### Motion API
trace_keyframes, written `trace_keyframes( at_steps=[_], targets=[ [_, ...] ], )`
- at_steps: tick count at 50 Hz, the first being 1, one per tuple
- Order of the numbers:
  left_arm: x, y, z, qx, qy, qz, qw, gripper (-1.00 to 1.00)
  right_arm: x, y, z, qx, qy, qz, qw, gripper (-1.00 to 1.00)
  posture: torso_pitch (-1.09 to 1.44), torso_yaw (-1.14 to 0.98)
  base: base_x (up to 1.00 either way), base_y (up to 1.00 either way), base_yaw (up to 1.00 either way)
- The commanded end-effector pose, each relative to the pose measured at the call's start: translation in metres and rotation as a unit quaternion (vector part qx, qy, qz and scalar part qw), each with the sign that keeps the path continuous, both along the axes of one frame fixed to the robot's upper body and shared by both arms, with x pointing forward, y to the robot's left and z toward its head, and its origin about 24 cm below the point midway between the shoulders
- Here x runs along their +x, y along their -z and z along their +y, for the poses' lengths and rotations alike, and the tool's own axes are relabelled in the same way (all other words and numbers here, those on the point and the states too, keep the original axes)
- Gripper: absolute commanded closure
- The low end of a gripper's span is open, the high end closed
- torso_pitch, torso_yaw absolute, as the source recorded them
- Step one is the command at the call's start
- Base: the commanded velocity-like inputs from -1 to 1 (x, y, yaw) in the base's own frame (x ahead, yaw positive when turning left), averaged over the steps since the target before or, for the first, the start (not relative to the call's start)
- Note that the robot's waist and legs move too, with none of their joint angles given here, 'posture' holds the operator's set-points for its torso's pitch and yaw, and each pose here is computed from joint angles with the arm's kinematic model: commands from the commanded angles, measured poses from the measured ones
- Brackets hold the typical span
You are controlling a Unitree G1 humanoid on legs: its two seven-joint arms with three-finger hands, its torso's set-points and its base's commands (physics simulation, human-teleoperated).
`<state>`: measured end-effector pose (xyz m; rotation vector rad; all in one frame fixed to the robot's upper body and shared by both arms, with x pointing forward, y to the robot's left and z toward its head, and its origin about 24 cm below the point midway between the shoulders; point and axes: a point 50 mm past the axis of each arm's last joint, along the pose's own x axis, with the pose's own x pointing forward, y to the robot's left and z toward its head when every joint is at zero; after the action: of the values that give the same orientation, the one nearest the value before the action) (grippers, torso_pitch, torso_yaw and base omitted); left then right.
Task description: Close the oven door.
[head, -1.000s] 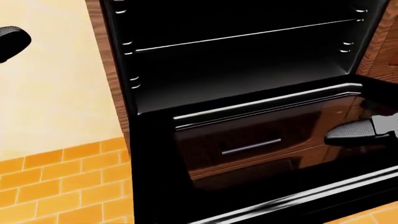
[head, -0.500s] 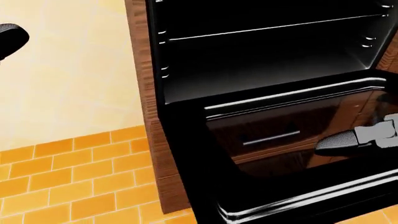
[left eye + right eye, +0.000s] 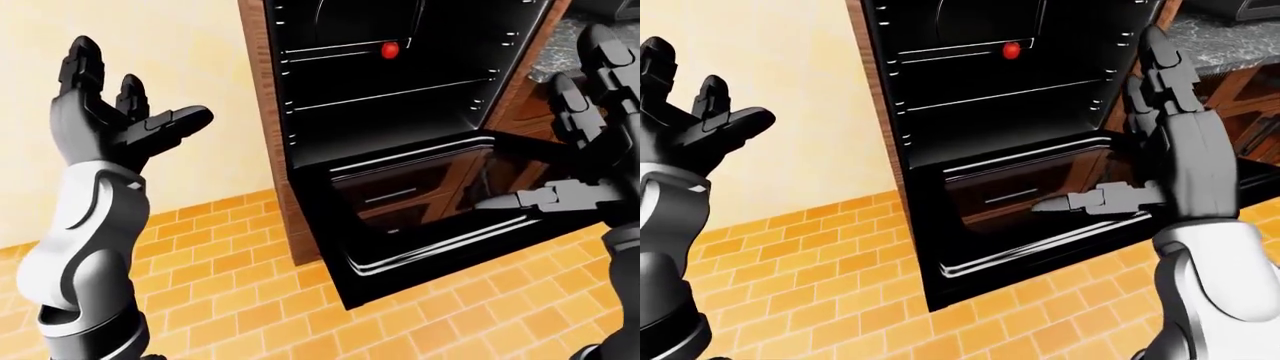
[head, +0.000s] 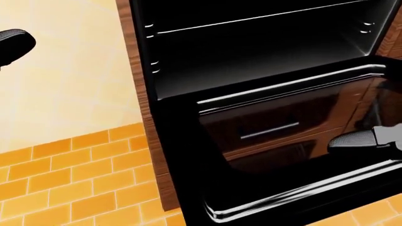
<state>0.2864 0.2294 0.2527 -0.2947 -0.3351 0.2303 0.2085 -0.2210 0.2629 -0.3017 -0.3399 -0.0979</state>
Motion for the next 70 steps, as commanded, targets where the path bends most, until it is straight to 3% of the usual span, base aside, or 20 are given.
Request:
trace_keyframes(
  at_steps=[1, 70],
  targets=[
    [-0.007, -0.017, 0.000, 0.007, -0.001, -0.046, 0.9989, -1.00, -0.005, -0.011, 0.002, -0.009, -0.003, -0.035, 0.9993, -1.00, 0.00, 0.00, 0.00, 0.00, 0.00],
    [-0.008, -0.021, 0.000, 0.004, -0.001, -0.049, 0.9988, -1.00, -0.010, -0.020, 0.006, 0.007, -0.023, -0.049, 0.9985, -1.00, 0.00, 0.00, 0.00, 0.00, -0.08]
  ],
)
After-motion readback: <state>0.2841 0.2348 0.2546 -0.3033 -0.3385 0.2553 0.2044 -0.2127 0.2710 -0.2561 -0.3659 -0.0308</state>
